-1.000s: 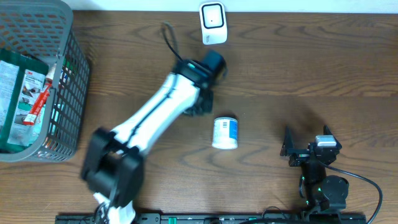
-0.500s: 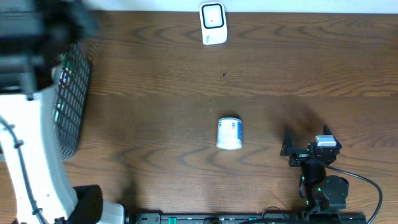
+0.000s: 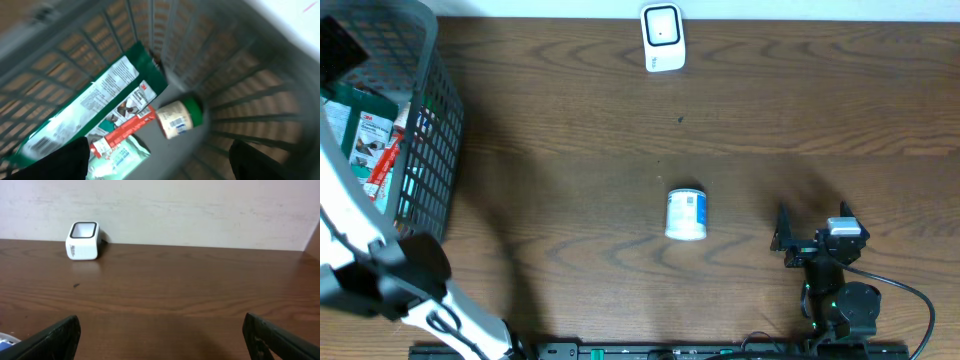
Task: Scan the item barcode
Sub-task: 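Move the left gripper back into the basket over the green-capped jar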
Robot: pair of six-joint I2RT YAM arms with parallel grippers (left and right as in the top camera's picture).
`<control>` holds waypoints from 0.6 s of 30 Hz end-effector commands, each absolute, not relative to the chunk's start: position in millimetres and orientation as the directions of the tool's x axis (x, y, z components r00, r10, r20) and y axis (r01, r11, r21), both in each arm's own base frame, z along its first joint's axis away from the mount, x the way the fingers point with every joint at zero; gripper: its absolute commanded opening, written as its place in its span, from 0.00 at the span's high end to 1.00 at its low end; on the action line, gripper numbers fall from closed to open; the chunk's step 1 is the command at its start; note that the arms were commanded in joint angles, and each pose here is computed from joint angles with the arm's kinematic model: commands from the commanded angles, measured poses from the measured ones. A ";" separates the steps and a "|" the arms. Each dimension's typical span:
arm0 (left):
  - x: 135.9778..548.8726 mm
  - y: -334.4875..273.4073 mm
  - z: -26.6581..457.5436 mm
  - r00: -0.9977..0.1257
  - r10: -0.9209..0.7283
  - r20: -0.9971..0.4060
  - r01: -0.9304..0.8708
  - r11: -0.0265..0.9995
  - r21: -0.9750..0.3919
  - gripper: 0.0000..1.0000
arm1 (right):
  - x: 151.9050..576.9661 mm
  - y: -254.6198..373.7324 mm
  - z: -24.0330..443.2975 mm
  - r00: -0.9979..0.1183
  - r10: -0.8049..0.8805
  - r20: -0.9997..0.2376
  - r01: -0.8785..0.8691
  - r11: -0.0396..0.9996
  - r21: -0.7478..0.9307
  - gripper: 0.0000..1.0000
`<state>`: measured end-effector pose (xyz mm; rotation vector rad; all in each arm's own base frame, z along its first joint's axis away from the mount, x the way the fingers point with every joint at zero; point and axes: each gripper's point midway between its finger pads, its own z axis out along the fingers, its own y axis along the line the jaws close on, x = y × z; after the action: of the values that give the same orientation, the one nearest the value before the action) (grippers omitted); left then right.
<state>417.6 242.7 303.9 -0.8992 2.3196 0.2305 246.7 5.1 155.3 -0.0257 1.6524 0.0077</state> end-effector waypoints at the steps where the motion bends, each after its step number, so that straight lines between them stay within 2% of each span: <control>1: 431.5 253.7 265.1 -0.678 -0.474 -0.562 -0.583 0.812 0.018 0.12 | 246.5 1.9 154.9 -0.082 -0.001 -0.997 -0.005 1.000 -0.001 0.01; 3: 439.9 257.5 242.0 -0.721 -0.450 -0.526 -0.551 0.834 0.041 0.11 | 246.5 1.9 154.9 -0.082 -0.001 -0.997 -0.005 1.000 -0.001 0.01; 8: 462.7 247.3 186.3 -0.855 -0.281 -0.436 -0.330 0.943 0.038 0.11 | 246.5 1.9 154.9 -0.082 -0.001 -0.997 -0.005 1.000 -0.001 0.01; 13: 473.7 254.8 142.2 -0.892 -0.236 -0.385 -0.275 0.960 0.048 0.11 | 246.5 1.9 154.9 -0.082 -0.001 -0.997 -0.005 1.000 -0.001 0.01; 18: 479.5 242.9 101.0 -0.925 -0.196 -0.326 -0.198 0.980 -0.025 0.10 | 246.5 1.9 154.9 -0.082 -0.001 -0.997 -0.005 1.000 -0.001 0.01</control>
<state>477.1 251.0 122.8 -0.3848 2.7573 0.1040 246.7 5.0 155.3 -0.0254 1.6524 0.0074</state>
